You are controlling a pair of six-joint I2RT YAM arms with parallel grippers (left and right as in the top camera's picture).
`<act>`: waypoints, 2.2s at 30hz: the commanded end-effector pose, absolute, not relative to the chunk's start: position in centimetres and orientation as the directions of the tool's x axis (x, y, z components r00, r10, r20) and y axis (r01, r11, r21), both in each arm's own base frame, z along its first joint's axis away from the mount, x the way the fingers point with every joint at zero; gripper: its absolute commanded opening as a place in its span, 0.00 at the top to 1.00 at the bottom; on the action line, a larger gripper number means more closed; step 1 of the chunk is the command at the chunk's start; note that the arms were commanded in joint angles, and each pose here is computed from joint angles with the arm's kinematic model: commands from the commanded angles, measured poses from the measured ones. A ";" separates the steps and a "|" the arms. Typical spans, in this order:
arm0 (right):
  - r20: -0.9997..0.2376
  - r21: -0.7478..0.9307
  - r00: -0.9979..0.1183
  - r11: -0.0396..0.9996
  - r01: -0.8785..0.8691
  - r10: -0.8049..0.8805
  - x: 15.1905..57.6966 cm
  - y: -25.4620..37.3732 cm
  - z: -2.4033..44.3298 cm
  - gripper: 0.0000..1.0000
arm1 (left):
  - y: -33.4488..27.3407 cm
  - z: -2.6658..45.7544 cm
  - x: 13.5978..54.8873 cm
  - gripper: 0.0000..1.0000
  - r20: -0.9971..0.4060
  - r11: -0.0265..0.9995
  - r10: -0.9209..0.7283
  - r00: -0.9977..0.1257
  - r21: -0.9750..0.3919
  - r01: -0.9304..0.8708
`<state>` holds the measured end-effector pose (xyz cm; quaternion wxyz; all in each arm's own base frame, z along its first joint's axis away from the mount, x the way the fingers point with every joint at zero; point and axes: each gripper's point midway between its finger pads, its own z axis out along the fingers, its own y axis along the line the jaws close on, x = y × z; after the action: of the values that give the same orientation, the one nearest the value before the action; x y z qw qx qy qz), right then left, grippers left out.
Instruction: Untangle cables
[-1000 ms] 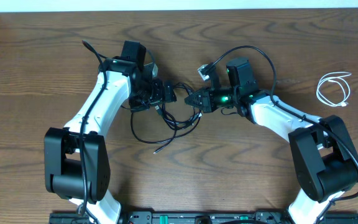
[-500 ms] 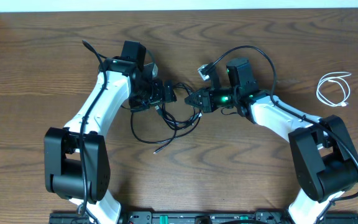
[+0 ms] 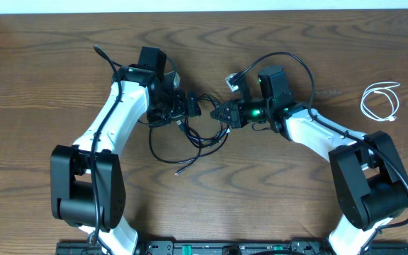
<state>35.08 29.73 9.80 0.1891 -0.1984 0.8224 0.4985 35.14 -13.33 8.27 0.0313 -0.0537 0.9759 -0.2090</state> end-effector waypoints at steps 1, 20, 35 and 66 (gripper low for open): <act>-0.508 0.747 -0.850 0.421 -0.514 -0.138 35.0 29.9 10.0 0.99 | -13.5 8.7 35.5 0.02 -0.049 0.903 -0.110 -0.993 -0.421 -0.079; -0.507 0.747 -0.851 0.421 -0.514 -0.138 34.9 29.9 10.0 0.99 | -13.5 8.7 35.5 0.02 -0.049 0.904 -0.110 -0.993 -0.421 -0.079; -0.496 0.755 -0.858 0.422 -0.502 -0.133 34.9 29.9 10.0 0.99 | -13.5 8.7 35.5 0.02 -0.049 0.904 -0.110 -0.993 -0.421 -0.079; -0.471 0.770 -0.871 0.415 -0.485 -0.144 34.4 29.8 9.8 0.99 | -12.9 8.6 37.3 0.02 -0.133 0.919 -0.119 -0.984 -0.390 -0.058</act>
<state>34.58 29.62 9.45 0.1695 -0.1871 0.8282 0.5003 36.79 -13.23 8.44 0.0673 -0.0487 0.9752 -0.2049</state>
